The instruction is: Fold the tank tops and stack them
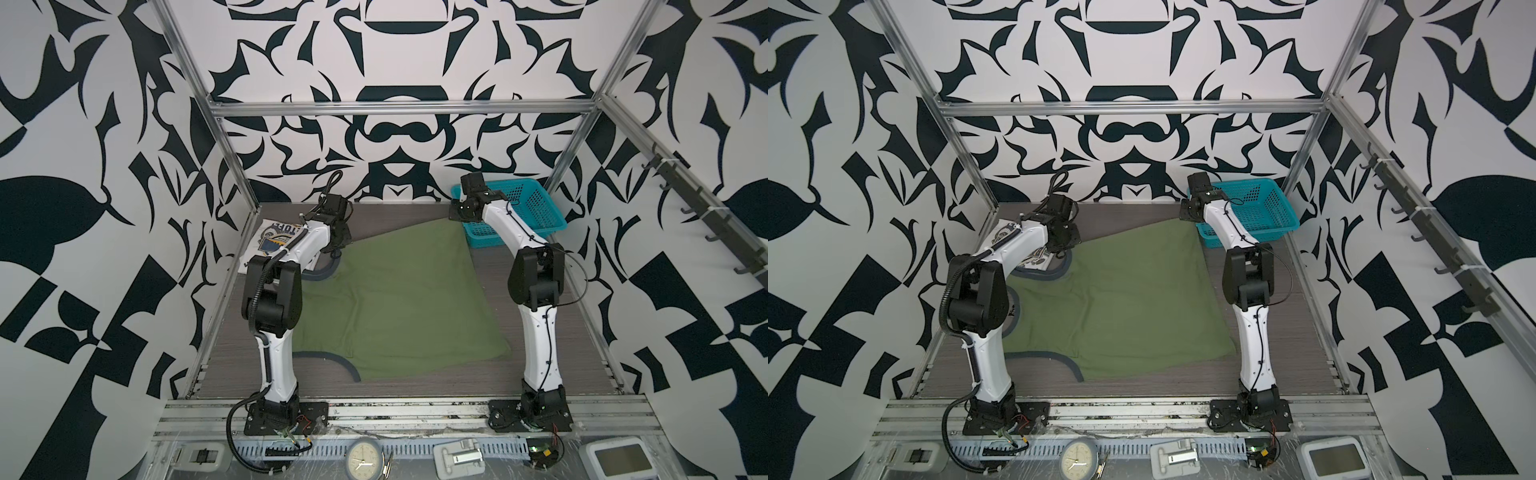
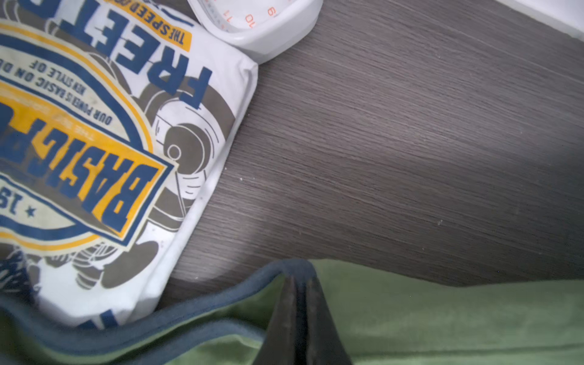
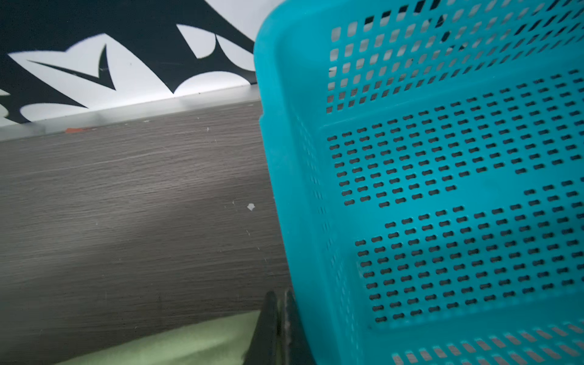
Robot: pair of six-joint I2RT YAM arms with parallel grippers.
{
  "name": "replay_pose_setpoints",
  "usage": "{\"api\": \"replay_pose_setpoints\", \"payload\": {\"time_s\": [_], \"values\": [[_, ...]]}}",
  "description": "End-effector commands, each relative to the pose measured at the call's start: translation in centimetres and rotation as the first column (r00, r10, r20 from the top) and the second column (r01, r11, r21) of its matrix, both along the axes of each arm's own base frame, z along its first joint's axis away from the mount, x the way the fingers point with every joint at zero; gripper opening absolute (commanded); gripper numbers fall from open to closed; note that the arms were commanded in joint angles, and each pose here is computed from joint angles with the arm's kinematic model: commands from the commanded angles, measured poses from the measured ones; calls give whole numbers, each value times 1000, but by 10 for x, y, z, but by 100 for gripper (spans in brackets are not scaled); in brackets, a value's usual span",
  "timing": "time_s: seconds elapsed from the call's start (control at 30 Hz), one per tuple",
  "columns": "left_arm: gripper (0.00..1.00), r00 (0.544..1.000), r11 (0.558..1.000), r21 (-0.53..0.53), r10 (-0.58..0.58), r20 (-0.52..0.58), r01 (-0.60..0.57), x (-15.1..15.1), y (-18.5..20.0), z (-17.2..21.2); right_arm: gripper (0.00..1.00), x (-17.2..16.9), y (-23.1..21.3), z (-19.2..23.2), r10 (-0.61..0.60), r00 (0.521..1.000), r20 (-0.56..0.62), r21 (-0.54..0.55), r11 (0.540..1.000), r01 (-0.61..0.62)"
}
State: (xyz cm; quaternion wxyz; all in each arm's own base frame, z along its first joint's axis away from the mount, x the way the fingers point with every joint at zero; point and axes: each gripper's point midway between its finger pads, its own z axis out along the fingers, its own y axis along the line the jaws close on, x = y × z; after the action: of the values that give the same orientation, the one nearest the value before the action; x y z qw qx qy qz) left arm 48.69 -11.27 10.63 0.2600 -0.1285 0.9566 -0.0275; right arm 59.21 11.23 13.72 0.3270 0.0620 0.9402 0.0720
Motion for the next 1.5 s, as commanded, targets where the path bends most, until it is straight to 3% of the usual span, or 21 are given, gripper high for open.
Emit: {"api": "replay_pose_setpoints", "payload": {"time_s": [0.0, 0.3, 0.7, 1.03, 1.47], "values": [[0, 1000, 999, 45, 1, -23, 0, -7, 9, 2, 0, 7, 2, 34, -8, 996, 90, 63, 998, 3], [0, 997, 997, -39, -72, -20, 71, -49, -17, 9, 0, -11, 3, 25, 13, 996, 87, 85, 996, -20], [0, 992, 992, -54, -114, -55, 111, -110, -37, -1, 0, -66, -7, 23, -3, 987, 161, 151, 988, -22], [0, 994, 995, -71, -75, -85, 69, -160, -31, -30, 0, -105, -36, -17, -118, 987, 110, 263, 961, 85], [8, 986, 991, -108, -90, -143, 75, -194, -46, -54, 1, -140, -58, -62, -192, 981, 8, 289, 940, 181]]}}
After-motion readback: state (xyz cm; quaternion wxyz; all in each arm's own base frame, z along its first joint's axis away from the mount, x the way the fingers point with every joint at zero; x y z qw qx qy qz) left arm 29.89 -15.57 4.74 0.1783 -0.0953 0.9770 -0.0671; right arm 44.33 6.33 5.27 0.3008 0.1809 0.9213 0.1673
